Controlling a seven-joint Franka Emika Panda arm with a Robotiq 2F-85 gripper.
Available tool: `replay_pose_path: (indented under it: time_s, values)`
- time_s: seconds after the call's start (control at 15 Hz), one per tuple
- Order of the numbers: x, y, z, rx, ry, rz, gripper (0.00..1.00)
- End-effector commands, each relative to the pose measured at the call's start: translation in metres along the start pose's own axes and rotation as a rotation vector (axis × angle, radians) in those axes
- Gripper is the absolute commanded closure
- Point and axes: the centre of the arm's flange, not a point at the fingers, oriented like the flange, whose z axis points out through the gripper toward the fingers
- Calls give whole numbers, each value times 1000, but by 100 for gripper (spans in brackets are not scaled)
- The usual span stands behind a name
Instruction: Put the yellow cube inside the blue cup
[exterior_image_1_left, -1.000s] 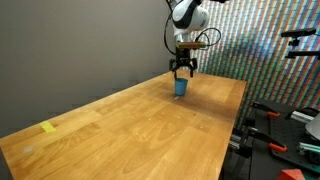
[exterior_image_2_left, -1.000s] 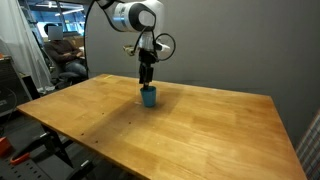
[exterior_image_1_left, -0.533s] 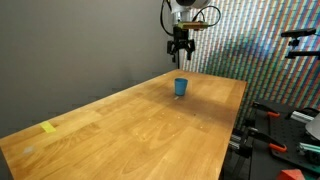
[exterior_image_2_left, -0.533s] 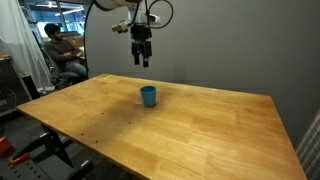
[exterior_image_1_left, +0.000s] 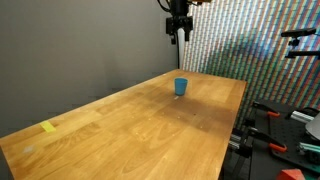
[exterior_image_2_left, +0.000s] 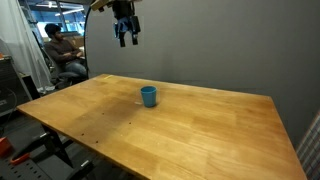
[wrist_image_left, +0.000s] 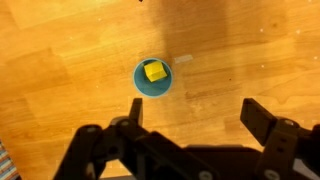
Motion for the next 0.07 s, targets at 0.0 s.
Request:
replay_pose_path:
  time_s: [0.0]
  values:
    - [1, 2, 5, -2, -8, 3, 0]
